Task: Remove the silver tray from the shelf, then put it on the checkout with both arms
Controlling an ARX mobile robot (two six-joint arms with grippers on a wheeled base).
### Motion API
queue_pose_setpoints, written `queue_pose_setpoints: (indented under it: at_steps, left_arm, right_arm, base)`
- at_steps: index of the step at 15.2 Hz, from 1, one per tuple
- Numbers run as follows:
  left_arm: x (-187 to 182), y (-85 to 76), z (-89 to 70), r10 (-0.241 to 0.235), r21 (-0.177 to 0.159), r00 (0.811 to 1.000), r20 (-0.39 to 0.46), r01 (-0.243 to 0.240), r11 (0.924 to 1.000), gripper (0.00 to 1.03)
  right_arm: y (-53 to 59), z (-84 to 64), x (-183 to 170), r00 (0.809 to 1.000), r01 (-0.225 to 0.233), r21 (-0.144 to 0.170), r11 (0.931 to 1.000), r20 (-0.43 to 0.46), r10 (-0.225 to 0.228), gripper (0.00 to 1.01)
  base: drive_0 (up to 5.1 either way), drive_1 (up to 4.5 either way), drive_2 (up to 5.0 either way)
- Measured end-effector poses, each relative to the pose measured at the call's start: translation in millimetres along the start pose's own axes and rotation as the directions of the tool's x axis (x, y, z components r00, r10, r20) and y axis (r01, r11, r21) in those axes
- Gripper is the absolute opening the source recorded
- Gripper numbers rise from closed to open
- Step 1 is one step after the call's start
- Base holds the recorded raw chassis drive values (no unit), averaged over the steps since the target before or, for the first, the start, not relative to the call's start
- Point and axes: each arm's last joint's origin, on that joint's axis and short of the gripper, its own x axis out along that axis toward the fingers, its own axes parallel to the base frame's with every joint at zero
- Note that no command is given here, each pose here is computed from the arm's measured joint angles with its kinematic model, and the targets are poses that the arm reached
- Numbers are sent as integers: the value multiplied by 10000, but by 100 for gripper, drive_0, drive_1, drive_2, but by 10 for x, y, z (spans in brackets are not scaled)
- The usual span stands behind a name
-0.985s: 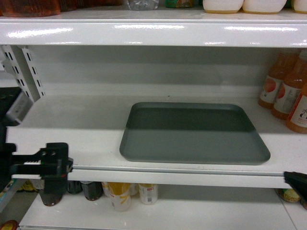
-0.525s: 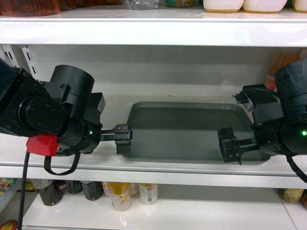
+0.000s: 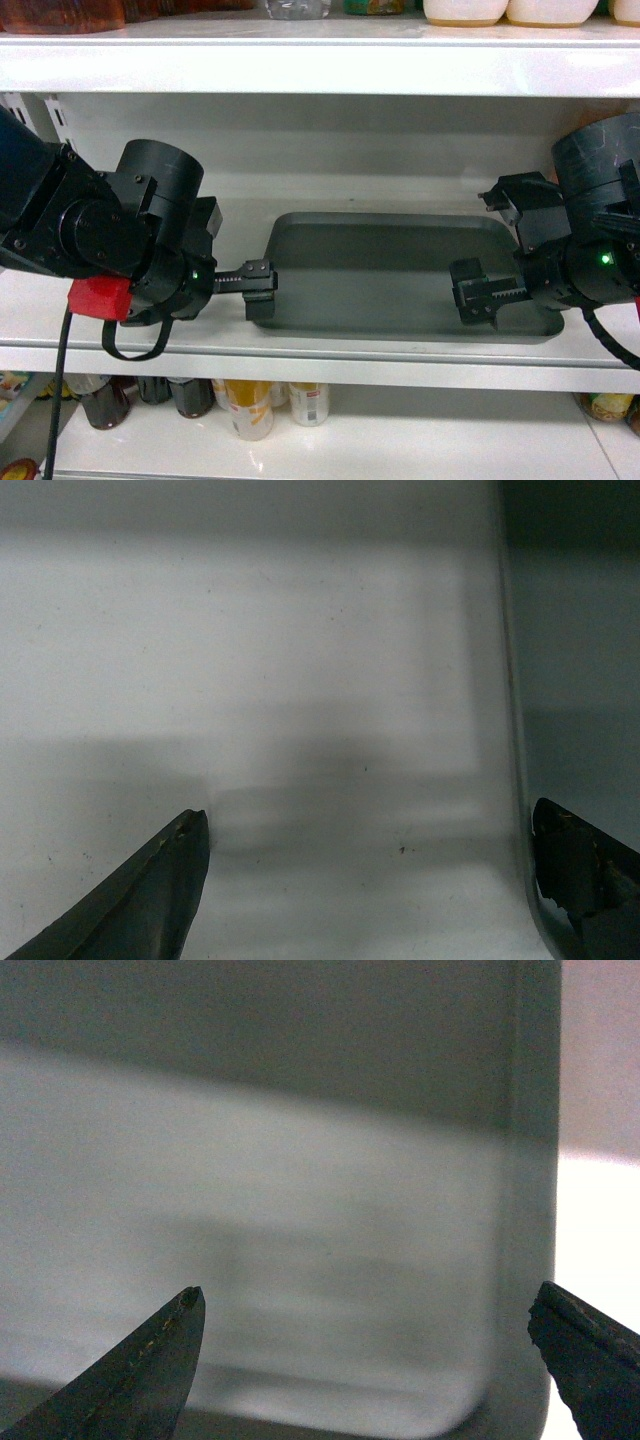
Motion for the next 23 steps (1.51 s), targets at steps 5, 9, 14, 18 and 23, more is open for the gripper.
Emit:
queue_pose_setpoints:
  at_steps: [5,9,14,18,23]
  left_arm:
    - [15,-22,32,-28,-73,10000,18,28,10000,98]
    - [27,-75,32,-69,-54,10000,-52,68,10000,98]
    - [133,-174,136,90,-298,9962,-863,-116,9995,89]
    - [91,-144,-12,-616,-1279,9915,-1147,468,9907,2]
    - [-257,-43,-233,-186,-1248,9931,-1162,40,9922,2]
  right_arm:
    - [-65,33,31,9999,103,84,9999,-104,-102,98]
    - [-198,53,96,9993,251,186,9995,-290,-245,98]
    - [-343,39,345,9929,207,293,9994,-1178,-172,87]
    - [-362,-37,315,9925,170,498,9986,-1215,-109,3]
    - [-260,-257,-36,9931,-321,927,9952,-1095,423,3]
  base:
    - [0,0,0]
    - [0,0,0]
    - [0,0,0]
    - [0,0,0]
    - [0,0,0]
